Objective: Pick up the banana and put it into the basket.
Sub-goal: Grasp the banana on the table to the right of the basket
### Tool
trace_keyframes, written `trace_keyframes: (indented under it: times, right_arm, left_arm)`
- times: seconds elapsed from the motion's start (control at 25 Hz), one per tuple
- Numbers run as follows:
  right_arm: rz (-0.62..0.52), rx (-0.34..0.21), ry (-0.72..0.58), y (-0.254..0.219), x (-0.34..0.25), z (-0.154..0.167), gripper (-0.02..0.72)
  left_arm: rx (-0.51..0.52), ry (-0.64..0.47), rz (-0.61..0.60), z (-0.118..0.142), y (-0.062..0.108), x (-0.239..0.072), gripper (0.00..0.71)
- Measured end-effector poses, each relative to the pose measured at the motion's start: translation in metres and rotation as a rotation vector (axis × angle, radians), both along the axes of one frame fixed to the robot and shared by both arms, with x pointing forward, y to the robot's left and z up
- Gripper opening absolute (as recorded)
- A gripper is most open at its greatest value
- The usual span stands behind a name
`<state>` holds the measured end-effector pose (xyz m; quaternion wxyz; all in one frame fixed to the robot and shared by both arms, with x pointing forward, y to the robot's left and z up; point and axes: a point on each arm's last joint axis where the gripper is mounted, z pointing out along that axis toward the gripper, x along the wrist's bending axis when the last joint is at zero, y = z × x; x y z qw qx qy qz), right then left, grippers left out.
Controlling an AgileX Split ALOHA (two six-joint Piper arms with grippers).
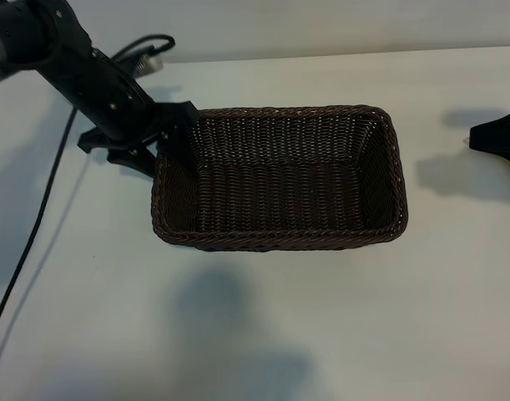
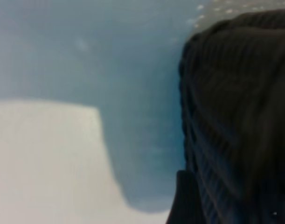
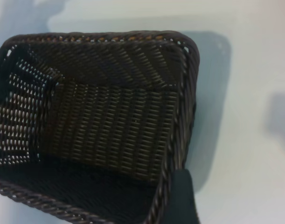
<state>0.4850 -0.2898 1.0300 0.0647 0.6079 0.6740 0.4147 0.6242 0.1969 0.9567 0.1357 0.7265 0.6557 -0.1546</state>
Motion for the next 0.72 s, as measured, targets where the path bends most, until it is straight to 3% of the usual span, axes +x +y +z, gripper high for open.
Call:
trace_keyframes:
  times: [0.36, 0.56, 0.72]
  right_arm:
    - [-0.011, 0.009, 0.008, 0.0, 0.0, 0.0, 0.581]
    - [-0.016, 0.007, 0.02, 0.0, 0.0, -0.001, 0.581]
    - [-0.018, 0.009, 0.021, 0.0, 0.0, -0.001, 0.581]
  left_arm:
    - [0.105, -0.179, -0.003, 0.073, 0.015, -0.02, 0.57]
    - [0.306, -0.265, 0.029, 0.104, 0.037, -0.033, 0.57]
    - [0.46, -0.275, 0.059, 0.109, 0.052, -0.035, 0.57]
